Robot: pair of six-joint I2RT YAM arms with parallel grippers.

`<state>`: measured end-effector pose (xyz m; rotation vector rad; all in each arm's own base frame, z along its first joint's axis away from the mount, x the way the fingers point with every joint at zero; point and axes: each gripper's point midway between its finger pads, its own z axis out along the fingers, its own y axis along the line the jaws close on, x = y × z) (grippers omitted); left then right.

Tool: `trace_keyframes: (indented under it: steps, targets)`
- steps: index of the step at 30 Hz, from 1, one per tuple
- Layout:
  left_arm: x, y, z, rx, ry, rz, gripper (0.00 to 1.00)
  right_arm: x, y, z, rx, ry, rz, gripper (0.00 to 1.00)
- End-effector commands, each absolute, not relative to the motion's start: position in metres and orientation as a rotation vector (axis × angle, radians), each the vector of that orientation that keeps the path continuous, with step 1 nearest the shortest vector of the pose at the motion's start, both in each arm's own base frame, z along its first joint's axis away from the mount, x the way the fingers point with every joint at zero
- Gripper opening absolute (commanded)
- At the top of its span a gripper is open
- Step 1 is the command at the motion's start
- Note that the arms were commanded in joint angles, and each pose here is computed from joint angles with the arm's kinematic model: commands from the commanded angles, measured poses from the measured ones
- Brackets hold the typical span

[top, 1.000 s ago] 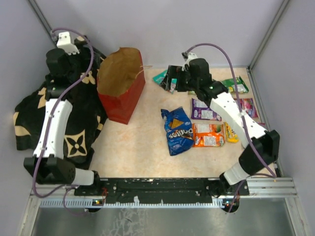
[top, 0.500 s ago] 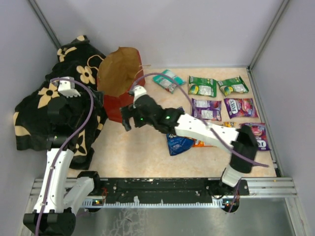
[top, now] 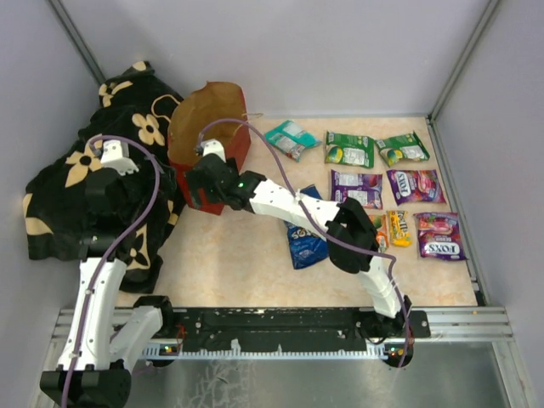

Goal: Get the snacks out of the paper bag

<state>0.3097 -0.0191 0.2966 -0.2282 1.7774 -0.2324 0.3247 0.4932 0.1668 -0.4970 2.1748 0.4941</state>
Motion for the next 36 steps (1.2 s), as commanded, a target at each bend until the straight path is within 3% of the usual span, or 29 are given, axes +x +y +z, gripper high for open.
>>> trace_keyframes:
  steps: [1,6,11,17,21,29,36]
  targets:
    - [0.298,-0.019,0.312,-0.238,1.754,-0.235,1.0,0.379,0.464,0.201,-0.317,2.117,0.42,0.96]
    - [0.285,-0.042,0.297,-0.188,1.784,-0.377,1.0,0.389,0.476,0.22,-0.425,2.082,0.522,0.96]
    - [0.256,-0.083,0.284,-0.055,1.771,-0.626,1.0,0.334,0.482,0.269,-0.668,2.007,0.778,0.99]
    - [0.216,-0.122,0.251,0.173,1.759,-0.841,1.0,0.238,0.404,0.281,-0.808,1.92,0.995,0.99]
    - [0.209,-0.15,0.233,0.166,1.776,-1.036,1.0,0.21,0.343,0.263,-0.697,1.973,1.076,0.99]
    - [0.2,-0.241,0.179,0.204,1.905,-1.094,1.0,0.249,0.215,0.197,-0.164,2.22,1.016,0.99]
    - [0.243,-0.293,0.153,0.191,1.925,-1.03,1.0,0.272,0.177,0.165,0.047,2.309,0.907,0.98]
